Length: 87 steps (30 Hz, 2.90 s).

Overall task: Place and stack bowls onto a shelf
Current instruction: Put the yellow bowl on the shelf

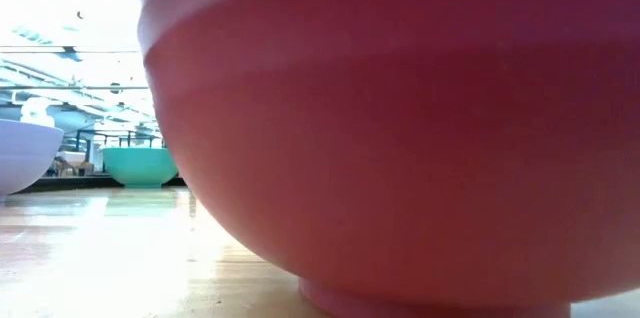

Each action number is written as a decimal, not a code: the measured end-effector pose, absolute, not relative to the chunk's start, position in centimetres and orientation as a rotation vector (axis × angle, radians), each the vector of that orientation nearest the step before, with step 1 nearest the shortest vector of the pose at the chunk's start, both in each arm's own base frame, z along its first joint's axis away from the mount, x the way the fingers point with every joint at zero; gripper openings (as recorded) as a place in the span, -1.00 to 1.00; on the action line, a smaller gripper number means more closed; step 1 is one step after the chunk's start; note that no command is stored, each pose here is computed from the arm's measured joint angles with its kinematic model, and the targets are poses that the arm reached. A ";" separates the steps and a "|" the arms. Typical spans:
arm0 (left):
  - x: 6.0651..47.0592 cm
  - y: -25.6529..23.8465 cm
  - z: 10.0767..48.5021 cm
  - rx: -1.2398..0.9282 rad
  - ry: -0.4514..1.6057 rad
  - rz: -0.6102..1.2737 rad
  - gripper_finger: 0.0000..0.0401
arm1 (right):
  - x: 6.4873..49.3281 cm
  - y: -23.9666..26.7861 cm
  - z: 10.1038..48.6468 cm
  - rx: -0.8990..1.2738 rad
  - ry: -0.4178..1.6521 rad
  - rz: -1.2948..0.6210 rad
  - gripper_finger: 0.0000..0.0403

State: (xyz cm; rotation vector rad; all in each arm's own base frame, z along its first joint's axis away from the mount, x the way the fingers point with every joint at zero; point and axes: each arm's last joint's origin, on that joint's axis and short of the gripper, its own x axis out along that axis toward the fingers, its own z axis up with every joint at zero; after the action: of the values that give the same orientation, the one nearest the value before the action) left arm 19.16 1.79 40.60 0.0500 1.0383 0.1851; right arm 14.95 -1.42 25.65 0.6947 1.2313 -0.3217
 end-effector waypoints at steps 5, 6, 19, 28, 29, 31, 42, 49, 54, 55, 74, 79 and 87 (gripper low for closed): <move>19.2 1.8 40.6 0.052 1.039 0.184 -0.44 | 15.9 -1.5 24.8 0.727 1.290 -0.366 -0.57; 19.2 1.8 40.6 0.054 1.039 0.183 -0.44 | 16.1 -1.6 24.6 0.731 1.300 -0.378 -0.57; 19.2 1.8 40.6 0.085 1.043 0.165 -0.44 | 17.3 -2.0 23.1 0.732 1.377 -0.520 -0.57; 19.1 1.8 40.5 0.088 1.055 0.163 -0.44 | 17.4 -2.0 22.4 0.722 1.451 -0.549 -0.57; 19.0 1.8 40.5 0.088 1.062 0.162 -0.44 | 17.5 -2.0 22.4 0.722 1.455 -0.551 -0.57; 18.9 1.8 40.5 0.088 1.073 0.161 -0.44 | 17.5 -2.0 22.2 0.720 1.462 -0.554 -0.57; 18.8 1.8 40.4 0.087 1.085 0.161 -0.44 | 16.3 -1.9 19.4 0.676 1.555 -0.544 -0.57; 18.8 1.8 40.4 0.086 1.085 0.162 -0.44 | 15.9 -1.8 17.5 0.623 1.553 -0.472 -0.60; 18.8 1.8 40.4 0.086 1.084 0.162 -0.44 | 15.8 -1.8 16.9 0.569 1.550 -0.420 -0.84; 18.8 1.8 40.4 0.084 1.084 0.163 -0.44 | 15.8 -1.8 16.9 0.561 1.550 -0.419 -0.91; 18.8 1.8 40.4 0.076 1.082 0.169 -0.44 | 16.8 -2.2 25.4 0.400 1.591 -0.394 -1.00; 18.8 1.8 40.4 0.076 1.082 0.169 -0.44 | 16.0 -2.4 29.1 0.297 1.617 -0.501 -1.00; 18.8 1.8 40.4 0.076 1.082 0.169 -0.44 | 16.6 -3.3 34.1 0.203 1.409 -0.578 -1.00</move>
State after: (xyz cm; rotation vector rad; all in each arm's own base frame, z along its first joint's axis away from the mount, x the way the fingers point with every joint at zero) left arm 18.83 1.76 40.40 0.0759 1.0817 0.1687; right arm 16.57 -3.32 34.10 0.2032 1.4095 -0.5781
